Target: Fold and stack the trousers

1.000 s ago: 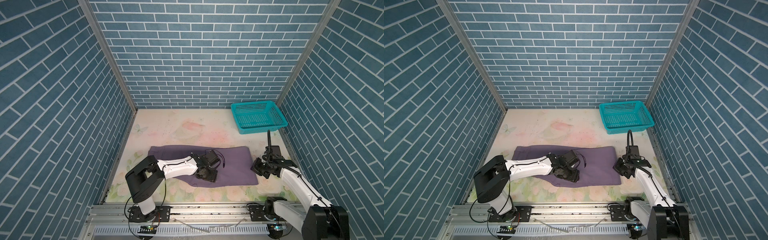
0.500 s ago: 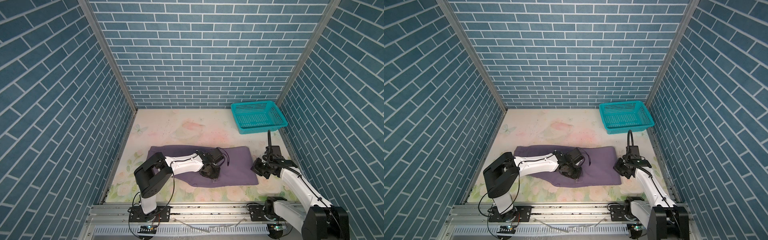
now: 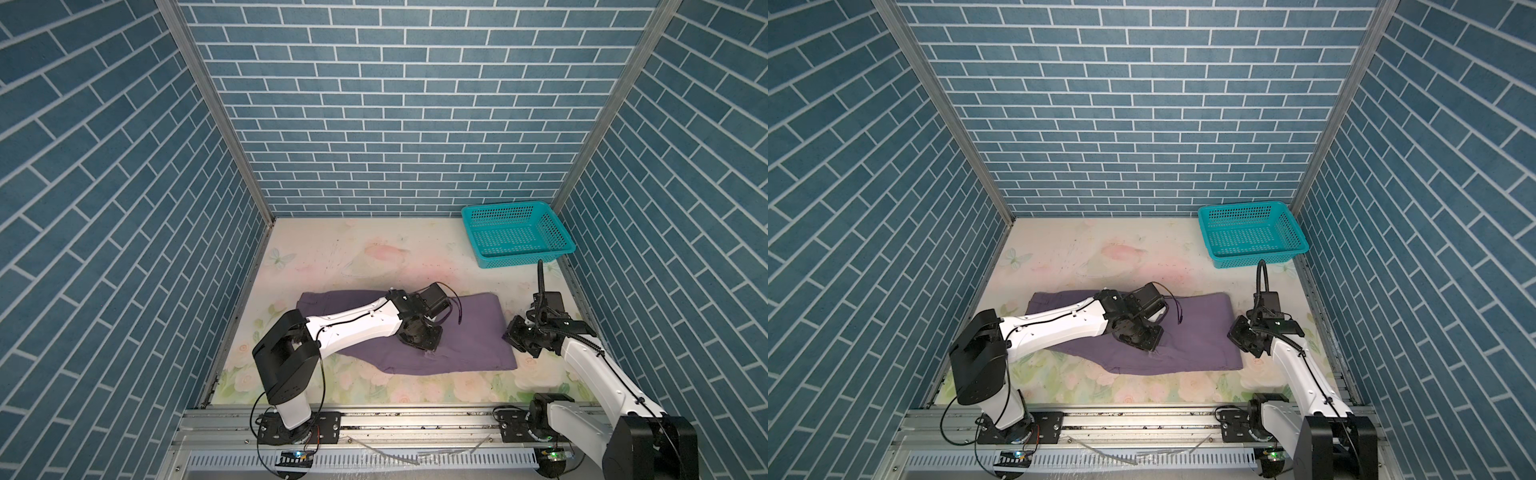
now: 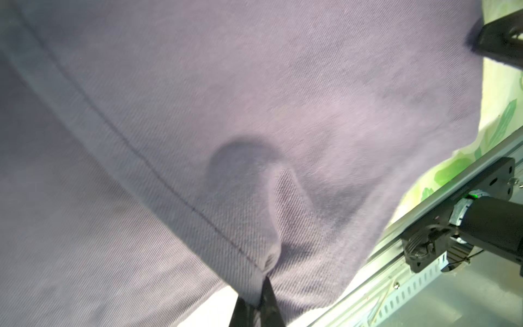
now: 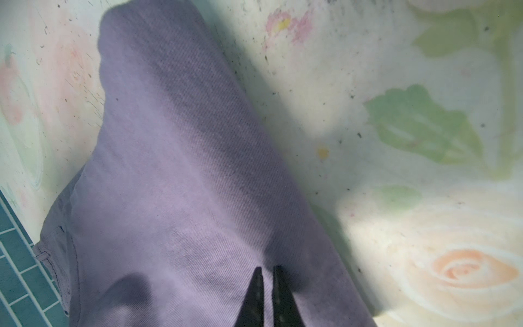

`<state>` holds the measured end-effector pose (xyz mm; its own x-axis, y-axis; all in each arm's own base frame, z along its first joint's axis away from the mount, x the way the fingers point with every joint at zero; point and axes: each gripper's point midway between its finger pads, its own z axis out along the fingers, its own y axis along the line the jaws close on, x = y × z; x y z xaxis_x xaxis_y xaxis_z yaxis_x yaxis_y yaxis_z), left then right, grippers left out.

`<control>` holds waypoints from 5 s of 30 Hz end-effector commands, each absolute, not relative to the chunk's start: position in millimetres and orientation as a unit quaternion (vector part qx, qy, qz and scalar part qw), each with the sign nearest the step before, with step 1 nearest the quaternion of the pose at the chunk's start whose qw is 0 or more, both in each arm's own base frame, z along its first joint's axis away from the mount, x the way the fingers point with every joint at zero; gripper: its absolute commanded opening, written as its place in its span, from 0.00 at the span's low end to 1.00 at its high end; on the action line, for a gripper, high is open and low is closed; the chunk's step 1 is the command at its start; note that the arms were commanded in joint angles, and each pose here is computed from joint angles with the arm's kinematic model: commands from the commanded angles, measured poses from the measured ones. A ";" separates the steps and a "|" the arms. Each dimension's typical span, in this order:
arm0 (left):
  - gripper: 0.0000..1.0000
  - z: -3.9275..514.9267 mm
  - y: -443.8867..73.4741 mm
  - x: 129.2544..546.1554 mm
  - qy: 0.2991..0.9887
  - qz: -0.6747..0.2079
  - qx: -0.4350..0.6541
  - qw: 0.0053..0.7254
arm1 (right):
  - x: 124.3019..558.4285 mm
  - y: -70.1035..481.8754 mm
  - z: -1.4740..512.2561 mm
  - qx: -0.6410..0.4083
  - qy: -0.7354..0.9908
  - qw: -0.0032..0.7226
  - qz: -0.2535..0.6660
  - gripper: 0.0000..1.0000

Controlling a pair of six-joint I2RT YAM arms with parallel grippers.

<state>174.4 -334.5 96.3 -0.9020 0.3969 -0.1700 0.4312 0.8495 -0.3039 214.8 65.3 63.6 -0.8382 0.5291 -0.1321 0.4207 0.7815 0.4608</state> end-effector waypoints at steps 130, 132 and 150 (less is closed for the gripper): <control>0.19 74.3 -332.8 312.1 0.972 -0.180 0.091 0.116 | 301.9 63.1 103.5 0.181 0.950 0.186 0.171 0.00; 0.19 79.0 -333.0 308.7 0.971 -0.186 0.093 0.117 | 285.3 60.0 98.2 0.186 0.952 0.176 0.166 0.00; 0.20 60.0 -334.3 286.0 0.973 -0.186 0.100 0.098 | 230.8 56.5 33.4 0.186 0.961 0.126 0.161 0.66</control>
<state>289.9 -332.1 65.1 -0.9595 0.1541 -0.2358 0.2306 0.9105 -0.3433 233.1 62.1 45.5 -0.8987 0.3966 -0.1873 0.3058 0.8727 0.3806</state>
